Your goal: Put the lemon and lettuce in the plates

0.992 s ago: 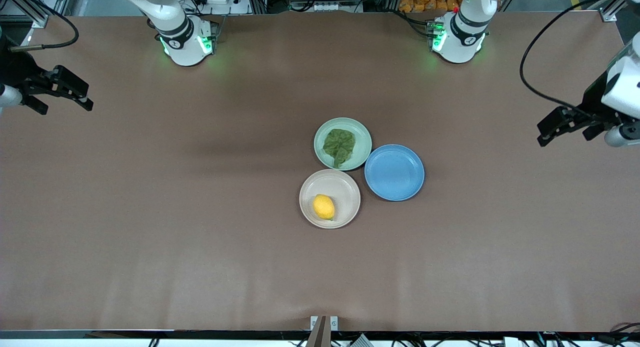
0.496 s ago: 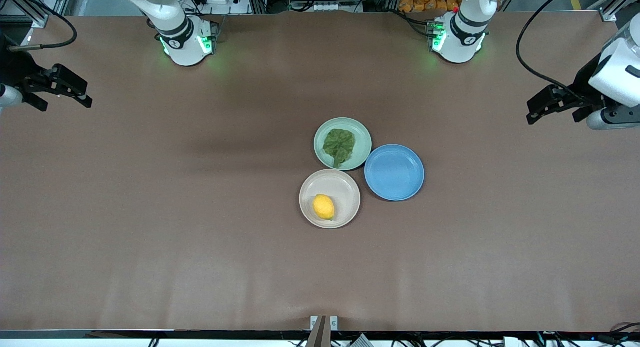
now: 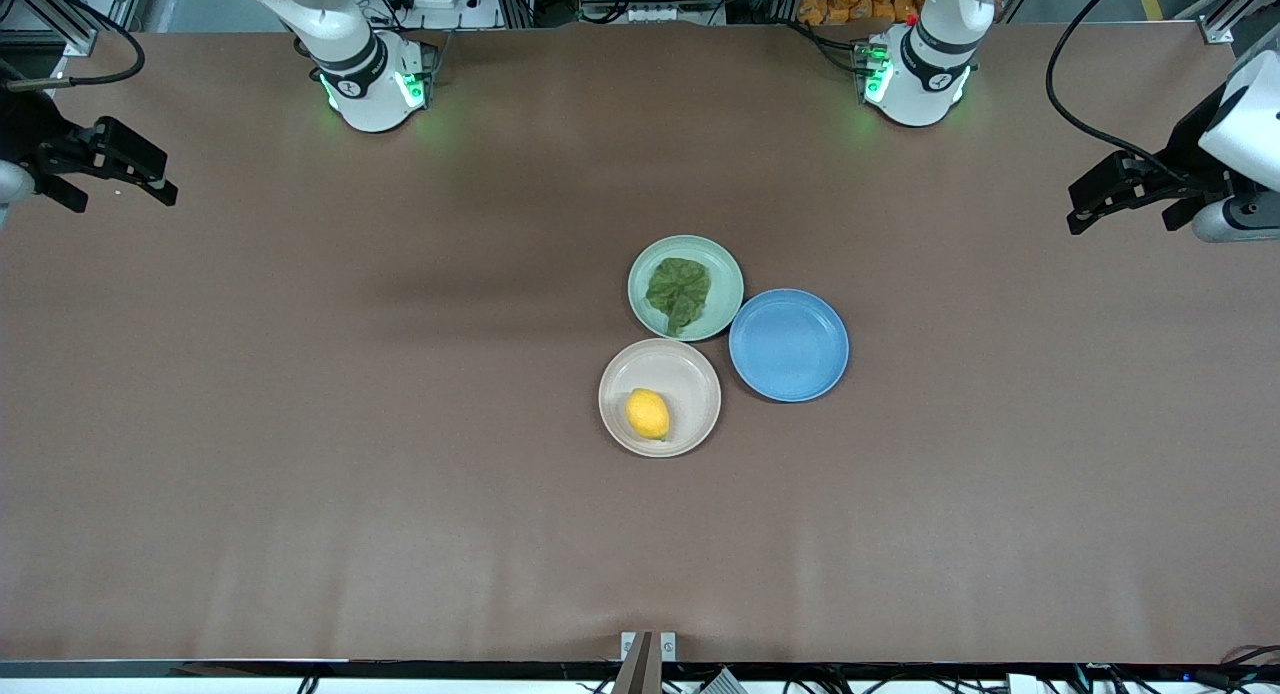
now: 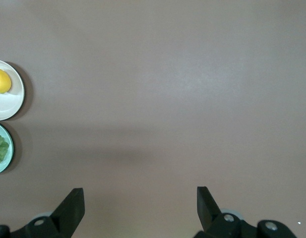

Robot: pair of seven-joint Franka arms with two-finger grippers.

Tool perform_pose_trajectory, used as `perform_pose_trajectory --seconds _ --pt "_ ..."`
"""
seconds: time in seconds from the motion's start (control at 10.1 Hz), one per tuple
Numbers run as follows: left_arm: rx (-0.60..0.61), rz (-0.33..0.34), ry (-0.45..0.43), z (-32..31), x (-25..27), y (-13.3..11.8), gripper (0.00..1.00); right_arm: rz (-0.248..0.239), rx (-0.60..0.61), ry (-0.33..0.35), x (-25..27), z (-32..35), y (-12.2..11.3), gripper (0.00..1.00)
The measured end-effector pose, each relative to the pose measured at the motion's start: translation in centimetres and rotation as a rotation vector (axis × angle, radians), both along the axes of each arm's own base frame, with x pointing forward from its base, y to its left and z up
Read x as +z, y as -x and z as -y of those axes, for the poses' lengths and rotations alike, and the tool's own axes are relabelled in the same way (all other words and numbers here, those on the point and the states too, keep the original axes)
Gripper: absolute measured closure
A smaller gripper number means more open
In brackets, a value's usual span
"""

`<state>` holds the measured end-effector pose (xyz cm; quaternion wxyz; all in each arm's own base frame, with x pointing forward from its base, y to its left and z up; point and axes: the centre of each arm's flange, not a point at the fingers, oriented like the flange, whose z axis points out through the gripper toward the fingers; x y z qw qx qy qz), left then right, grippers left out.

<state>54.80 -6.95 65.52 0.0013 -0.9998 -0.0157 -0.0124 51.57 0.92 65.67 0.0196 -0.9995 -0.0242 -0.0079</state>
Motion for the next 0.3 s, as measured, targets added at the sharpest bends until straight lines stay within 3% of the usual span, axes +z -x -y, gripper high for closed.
perform_pose_trajectory --seconds 0.3 --pt "0.002 0.021 -0.001 -0.11 0.32 -0.20 0.00 -0.016 0.016 0.030 -0.16 0.46 0.18 0.00"
